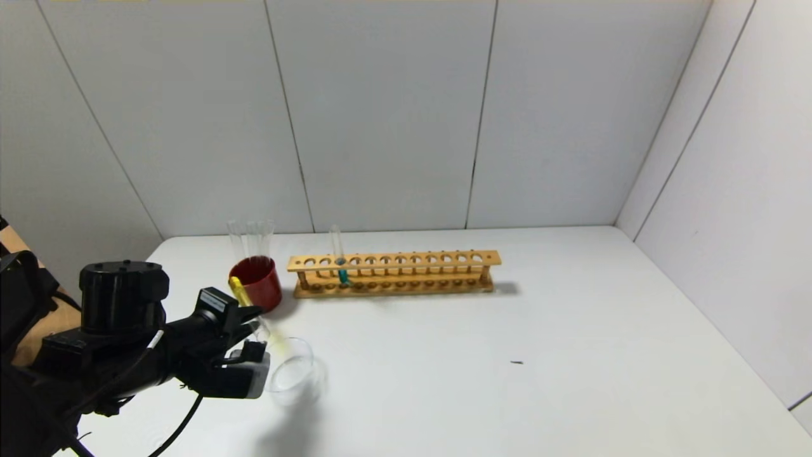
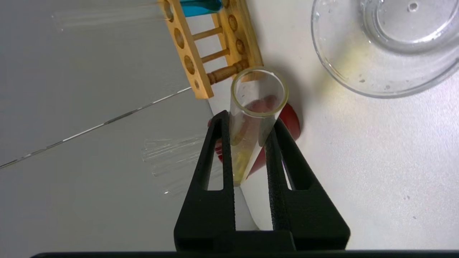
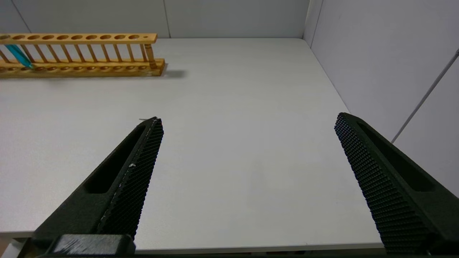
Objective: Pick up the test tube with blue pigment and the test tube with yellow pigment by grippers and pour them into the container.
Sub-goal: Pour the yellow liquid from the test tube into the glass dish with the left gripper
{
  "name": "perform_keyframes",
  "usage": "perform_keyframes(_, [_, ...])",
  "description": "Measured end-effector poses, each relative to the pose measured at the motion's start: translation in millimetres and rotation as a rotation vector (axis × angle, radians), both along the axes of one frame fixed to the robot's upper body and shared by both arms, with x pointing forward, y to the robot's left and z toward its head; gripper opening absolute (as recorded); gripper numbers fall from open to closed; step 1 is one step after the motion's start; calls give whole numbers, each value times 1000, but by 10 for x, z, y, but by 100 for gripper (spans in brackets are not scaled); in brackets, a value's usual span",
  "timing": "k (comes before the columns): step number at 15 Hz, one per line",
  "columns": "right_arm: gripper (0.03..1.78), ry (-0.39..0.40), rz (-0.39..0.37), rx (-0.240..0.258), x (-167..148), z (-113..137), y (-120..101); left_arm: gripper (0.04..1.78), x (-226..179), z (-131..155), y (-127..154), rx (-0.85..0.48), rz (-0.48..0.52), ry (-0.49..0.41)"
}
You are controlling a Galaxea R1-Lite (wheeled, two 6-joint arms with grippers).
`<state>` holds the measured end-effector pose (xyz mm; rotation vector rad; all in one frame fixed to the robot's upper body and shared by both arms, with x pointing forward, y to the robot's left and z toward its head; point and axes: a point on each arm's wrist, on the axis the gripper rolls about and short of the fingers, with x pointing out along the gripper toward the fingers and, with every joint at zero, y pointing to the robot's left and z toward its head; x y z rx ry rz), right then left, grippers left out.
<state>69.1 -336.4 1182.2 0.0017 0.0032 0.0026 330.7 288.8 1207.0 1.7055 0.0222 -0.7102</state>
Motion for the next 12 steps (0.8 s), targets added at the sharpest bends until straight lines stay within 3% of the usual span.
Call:
perform_keyframes(5, [175, 0, 0, 0, 0, 0, 0, 31, 8, 1, 51, 70, -39, 9])
perform_keyframes(12, [175, 0, 0, 0, 0, 0, 0, 31, 100, 57, 64, 171, -87, -52])
